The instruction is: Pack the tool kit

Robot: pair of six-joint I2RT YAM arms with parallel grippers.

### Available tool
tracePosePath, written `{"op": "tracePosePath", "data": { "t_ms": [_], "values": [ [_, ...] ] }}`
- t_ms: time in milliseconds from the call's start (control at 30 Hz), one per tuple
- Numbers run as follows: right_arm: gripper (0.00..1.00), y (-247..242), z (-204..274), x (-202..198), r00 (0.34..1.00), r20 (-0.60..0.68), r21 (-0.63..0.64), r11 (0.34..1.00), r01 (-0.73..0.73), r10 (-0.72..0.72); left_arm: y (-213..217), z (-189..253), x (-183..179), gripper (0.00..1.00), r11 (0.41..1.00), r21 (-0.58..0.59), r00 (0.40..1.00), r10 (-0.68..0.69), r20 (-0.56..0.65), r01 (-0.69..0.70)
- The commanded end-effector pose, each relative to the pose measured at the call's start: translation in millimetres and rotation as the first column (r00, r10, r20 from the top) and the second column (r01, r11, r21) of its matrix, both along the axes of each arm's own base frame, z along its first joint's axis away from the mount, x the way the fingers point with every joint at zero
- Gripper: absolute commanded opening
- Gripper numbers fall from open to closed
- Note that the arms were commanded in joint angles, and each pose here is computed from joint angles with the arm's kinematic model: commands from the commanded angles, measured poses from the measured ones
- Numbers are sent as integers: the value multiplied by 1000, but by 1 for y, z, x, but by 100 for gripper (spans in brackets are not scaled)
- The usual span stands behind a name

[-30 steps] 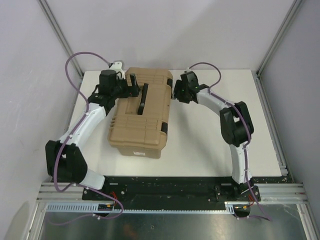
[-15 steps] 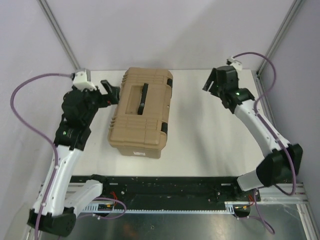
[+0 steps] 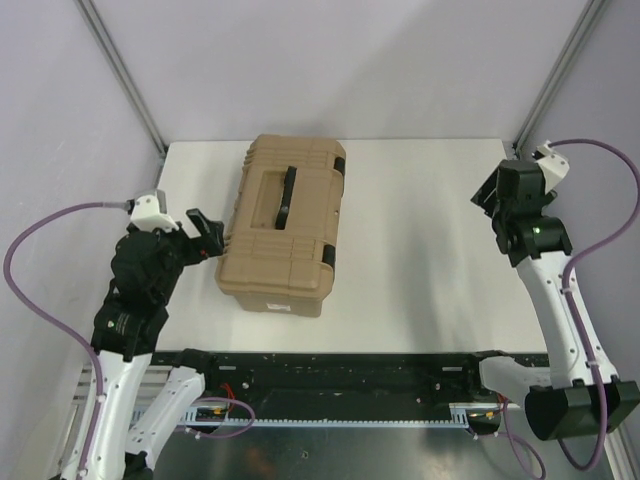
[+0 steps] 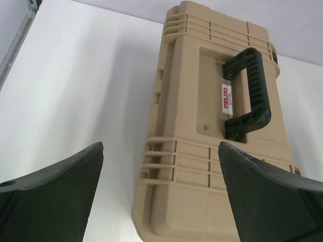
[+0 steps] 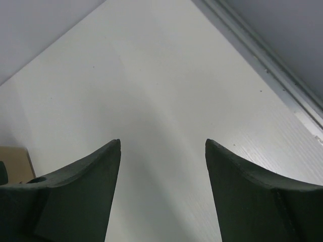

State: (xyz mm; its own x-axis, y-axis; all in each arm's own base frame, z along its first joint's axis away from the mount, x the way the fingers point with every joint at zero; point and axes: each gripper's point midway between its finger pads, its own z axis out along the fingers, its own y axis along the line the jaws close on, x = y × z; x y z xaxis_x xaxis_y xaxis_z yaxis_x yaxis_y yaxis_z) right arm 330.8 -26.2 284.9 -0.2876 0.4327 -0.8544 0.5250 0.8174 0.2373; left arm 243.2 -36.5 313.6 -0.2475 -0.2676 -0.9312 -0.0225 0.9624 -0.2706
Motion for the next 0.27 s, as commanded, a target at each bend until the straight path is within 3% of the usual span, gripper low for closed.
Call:
{"op": "tracePosePath", "data": {
  "t_ms": [0, 233],
  "values": [
    [73, -19, 13, -16, 997, 39, -51, 996, 73, -71, 3, -14, -12, 99, 1000, -13, 999, 15, -47, -15],
    [73, -15, 8, -19, 998, 44, -24, 999, 45, -44, 1, -12, -11, 100, 1000, 2, 998, -6, -65, 6]
  ]
}}
